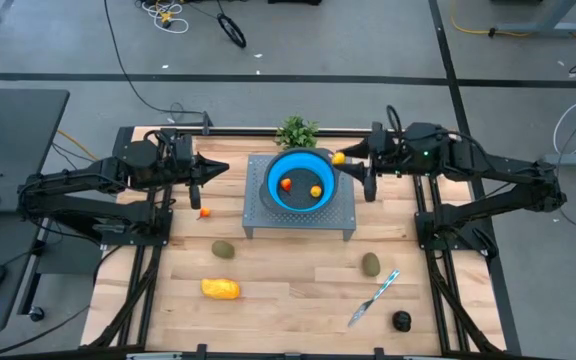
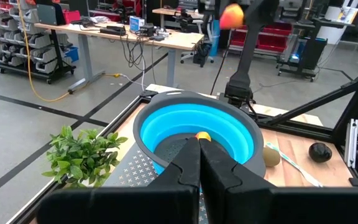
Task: Pick & Place Fruit
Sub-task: Put the right orange pear into the strainer bowl on the shelf, then put the orange pear into the strainer bowl on the shelf
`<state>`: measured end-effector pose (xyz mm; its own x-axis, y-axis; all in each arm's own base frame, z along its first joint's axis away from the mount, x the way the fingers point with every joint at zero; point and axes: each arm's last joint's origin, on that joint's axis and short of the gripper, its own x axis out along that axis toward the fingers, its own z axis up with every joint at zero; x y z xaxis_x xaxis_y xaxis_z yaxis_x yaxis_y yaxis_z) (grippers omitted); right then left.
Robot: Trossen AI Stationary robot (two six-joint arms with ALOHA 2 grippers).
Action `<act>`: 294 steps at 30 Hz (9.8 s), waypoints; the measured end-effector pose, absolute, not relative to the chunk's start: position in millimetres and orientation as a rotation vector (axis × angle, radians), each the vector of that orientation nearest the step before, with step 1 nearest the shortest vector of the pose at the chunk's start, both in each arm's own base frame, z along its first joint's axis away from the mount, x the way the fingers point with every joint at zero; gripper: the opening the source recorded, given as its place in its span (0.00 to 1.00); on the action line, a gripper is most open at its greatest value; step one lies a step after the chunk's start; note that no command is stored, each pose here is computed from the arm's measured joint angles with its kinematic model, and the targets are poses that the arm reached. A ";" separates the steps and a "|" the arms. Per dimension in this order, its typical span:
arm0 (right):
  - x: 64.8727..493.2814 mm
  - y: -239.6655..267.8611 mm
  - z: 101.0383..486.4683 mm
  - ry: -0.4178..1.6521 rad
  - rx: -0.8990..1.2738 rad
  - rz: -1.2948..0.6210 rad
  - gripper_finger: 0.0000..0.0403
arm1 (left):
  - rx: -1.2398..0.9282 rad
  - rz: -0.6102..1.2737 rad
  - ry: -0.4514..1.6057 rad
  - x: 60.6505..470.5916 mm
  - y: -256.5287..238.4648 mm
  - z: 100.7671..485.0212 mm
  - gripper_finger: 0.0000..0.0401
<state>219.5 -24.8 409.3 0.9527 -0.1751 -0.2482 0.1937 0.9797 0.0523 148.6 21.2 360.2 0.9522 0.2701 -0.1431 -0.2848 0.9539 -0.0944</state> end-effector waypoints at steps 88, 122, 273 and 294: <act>310.3 -38.7 334.1 0.504 -0.008 -0.311 0.59 | -0.079 0.261 0.135 148.7 20.6 360.2 0.01; 281.1 -25.2 368.3 0.381 0.000 -0.200 0.50 | -0.087 0.262 0.138 148.7 20.6 359.9 0.01; 105.2 -9.1 388.0 0.279 -0.018 -0.178 0.02 | -0.570 0.414 1.060 175.4 21.8 210.7 0.01; 105.2 -9.1 388.0 0.278 -0.018 -0.178 0.02 | -0.637 0.502 1.114 169.0 21.5 204.6 0.17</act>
<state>105.2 -9.1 388.0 0.9460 -0.1772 -0.2715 0.1721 0.9842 -0.0424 169.0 21.5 204.6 0.3646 0.0554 -0.9295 -0.6596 0.7200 -0.2158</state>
